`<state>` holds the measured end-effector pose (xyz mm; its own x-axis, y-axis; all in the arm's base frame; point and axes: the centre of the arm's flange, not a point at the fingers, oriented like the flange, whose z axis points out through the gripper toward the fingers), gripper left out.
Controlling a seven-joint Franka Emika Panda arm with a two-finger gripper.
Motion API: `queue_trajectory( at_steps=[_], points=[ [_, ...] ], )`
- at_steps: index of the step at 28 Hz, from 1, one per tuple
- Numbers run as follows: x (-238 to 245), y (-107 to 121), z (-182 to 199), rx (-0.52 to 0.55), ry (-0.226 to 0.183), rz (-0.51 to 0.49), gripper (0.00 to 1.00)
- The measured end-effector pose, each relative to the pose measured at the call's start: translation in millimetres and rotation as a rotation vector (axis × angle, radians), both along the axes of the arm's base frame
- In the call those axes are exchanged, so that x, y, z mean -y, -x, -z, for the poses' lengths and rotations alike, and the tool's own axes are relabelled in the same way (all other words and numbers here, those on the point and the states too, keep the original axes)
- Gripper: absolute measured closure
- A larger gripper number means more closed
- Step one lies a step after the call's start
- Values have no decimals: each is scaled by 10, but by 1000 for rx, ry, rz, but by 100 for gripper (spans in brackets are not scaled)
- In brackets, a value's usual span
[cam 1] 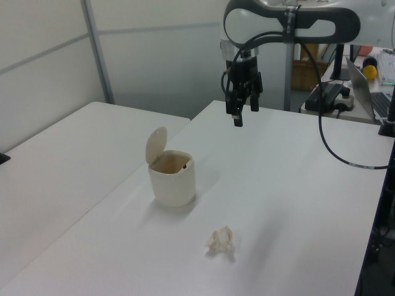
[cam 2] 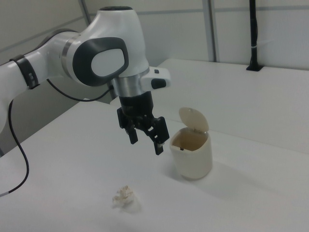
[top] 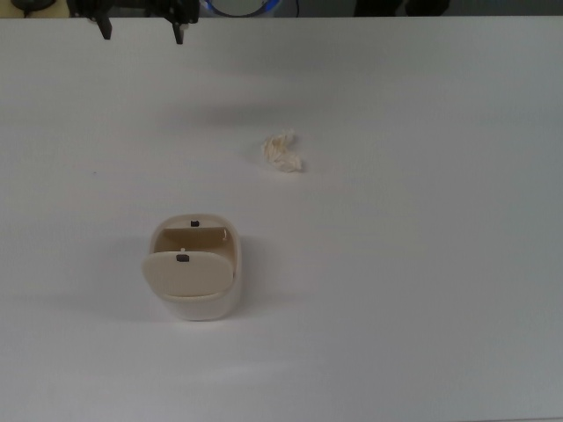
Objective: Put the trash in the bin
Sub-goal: 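Move the open gripper down over the crumpled white tissue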
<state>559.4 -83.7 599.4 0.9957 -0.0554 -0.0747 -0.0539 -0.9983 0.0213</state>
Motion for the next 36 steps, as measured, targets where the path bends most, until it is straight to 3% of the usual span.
queue_trajectory(
  at_steps=[12,16,29,36],
  points=[
    [-399,-126,378,-6,10,-77,0],
    [-710,-158,686,-16,41,-122,0],
    [-1412,-93,1531,46,166,-52,0],
    [-1623,-1,1832,78,201,-31,0]
  ],
)
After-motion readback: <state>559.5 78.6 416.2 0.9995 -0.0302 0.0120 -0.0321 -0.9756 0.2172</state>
